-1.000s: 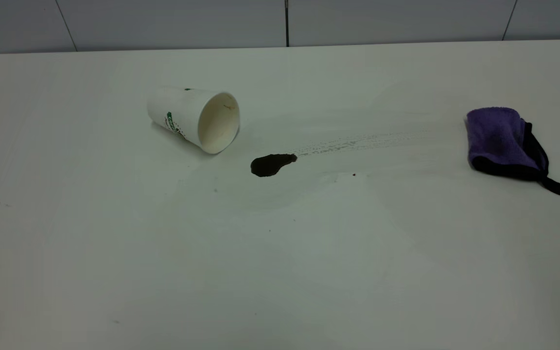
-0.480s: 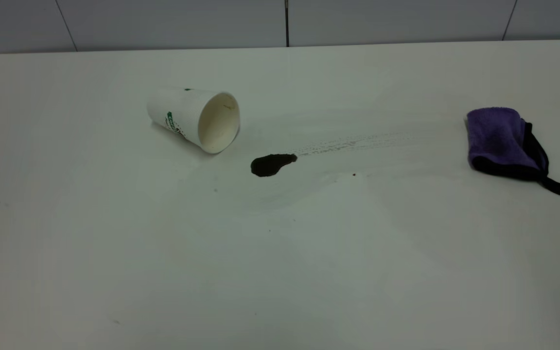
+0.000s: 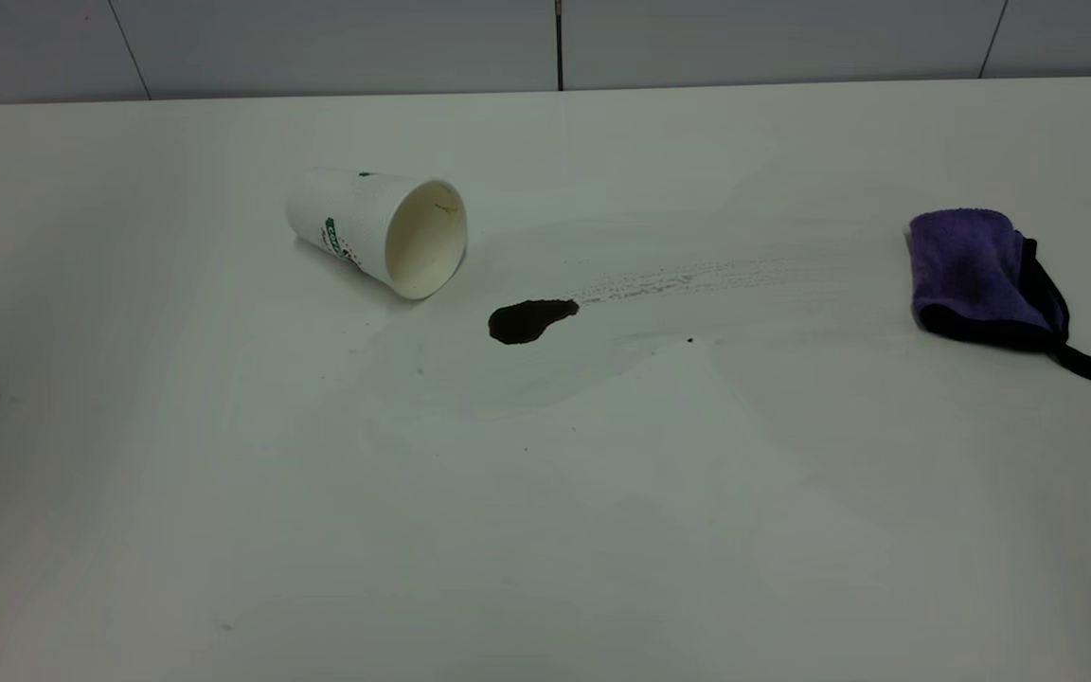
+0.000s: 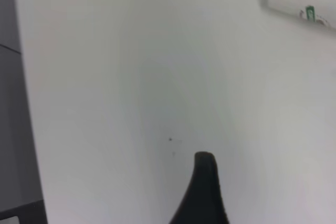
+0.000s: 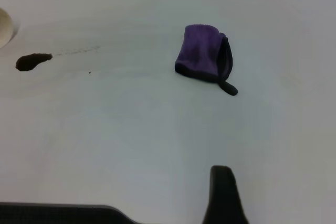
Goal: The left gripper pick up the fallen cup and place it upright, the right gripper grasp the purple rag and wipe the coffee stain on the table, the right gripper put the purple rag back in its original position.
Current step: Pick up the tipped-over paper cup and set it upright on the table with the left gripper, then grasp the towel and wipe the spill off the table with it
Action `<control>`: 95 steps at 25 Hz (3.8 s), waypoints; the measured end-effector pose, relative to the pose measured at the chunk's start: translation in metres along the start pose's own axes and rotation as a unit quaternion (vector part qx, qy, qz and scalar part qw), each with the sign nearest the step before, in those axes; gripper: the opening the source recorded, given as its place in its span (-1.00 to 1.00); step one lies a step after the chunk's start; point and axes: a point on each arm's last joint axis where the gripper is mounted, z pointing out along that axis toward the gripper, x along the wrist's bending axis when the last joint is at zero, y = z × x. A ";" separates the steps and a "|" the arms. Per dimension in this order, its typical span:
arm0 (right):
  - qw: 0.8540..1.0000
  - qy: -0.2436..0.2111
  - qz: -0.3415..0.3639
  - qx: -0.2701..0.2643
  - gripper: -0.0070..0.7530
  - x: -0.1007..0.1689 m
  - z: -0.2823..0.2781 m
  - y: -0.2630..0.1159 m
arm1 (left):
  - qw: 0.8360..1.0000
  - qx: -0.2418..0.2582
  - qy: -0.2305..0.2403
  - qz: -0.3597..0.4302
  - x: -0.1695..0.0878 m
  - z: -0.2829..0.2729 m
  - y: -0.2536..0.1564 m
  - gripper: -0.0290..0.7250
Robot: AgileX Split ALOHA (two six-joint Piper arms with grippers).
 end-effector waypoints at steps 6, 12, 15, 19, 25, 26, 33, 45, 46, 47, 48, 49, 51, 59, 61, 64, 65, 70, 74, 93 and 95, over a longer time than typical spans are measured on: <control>1.000 0.000 0.000 0.000 0.51 0.000 0.000 0.000 | 0.996 0.057 0.029 0.059 -0.065 0.077 0.038 0.94; 1.000 0.000 0.000 0.000 0.51 0.000 0.000 0.000 | 0.988 0.078 0.062 0.122 -0.138 0.138 0.051 0.90; 1.000 0.000 0.000 0.000 0.51 0.000 0.000 0.000 | 0.982 0.081 0.076 0.155 -0.166 0.164 0.052 0.89; 1.000 0.000 0.000 0.000 0.51 0.000 0.000 0.000 | 0.972 0.081 0.112 0.188 -0.189 0.201 0.058 0.87; 1.000 0.000 0.000 0.000 0.51 0.000 0.000 0.000 | 0.960 0.068 0.142 0.230 -0.206 0.247 0.062 0.86; 1.000 0.000 0.000 0.000 0.51 0.000 0.000 0.000 | 0.957 0.065 0.147 0.240 -0.208 0.254 0.061 0.86; 1.000 0.000 0.000 0.000 0.51 0.000 0.000 0.000 | 0.940 0.044 0.183 0.286 -0.210 0.283 0.056 0.76; 1.000 0.002 0.001 0.000 0.51 0.000 0.000 0.000 | 0.931 0.052 0.235 0.273 -0.169 0.272 0.076 -0.88; 1.000 0.002 0.001 0.000 0.51 0.000 0.000 0.000 | 0.936 0.049 0.228 0.264 -0.164 0.261 0.084 -0.88; 1.000 0.002 0.001 0.000 0.51 0.000 0.000 0.000 | 0.943 0.048 0.216 0.247 -0.157 0.249 0.092 -0.89; 1.000 0.002 0.001 0.000 0.51 0.000 0.000 0.000 | 0.953 0.048 0.199 0.223 -0.148 0.238 0.100 -0.89; 1.000 0.002 0.001 0.000 0.51 0.000 0.000 0.000 | 0.960 0.051 0.183 0.206 -0.136 0.228 0.106 -0.89; 1.000 0.002 0.001 0.000 0.51 0.000 0.000 0.000 | 0.977 0.052 0.134 0.156 -0.113 0.207 0.118 -0.89; 1.000 0.002 0.001 0.000 0.51 0.000 0.000 0.000 | 0.992 0.108 -0.063 0.013 -0.041 0.200 0.111 -0.89; 1.000 0.002 0.001 0.000 0.51 0.000 0.000 0.000 | 0.987 0.111 -0.116 -0.011 -0.029 0.207 0.105 -0.89; 1.000 0.002 0.001 0.000 0.51 0.000 0.000 0.000 | 0.977 0.108 -0.174 -0.062 -0.014 0.221 0.098 -0.89; 1.000 0.002 0.001 0.000 0.51 0.000 0.000 0.000 | 0.973 0.108 -0.190 -0.078 -0.011 0.228 0.094 -0.89; 1.000 0.002 0.001 0.000 0.51 0.000 0.000 0.000 | 0.959 0.123 -0.225 -0.117 -0.004 0.262 0.074 -0.88; 1.000 0.002 0.001 0.000 0.51 0.000 0.000 0.000 | 0.957 0.126 -0.229 -0.124 -0.007 0.274 0.068 -0.79; 1.000 0.002 0.001 0.000 0.51 0.000 0.000 0.000 | 0.974 0.072 -0.208 -0.061 0.019 0.181 0.108 0.94; 1.000 0.002 0.001 0.000 0.51 0.000 0.000 0.000 | 0.977 0.071 -0.199 -0.041 0.025 0.158 0.112 0.91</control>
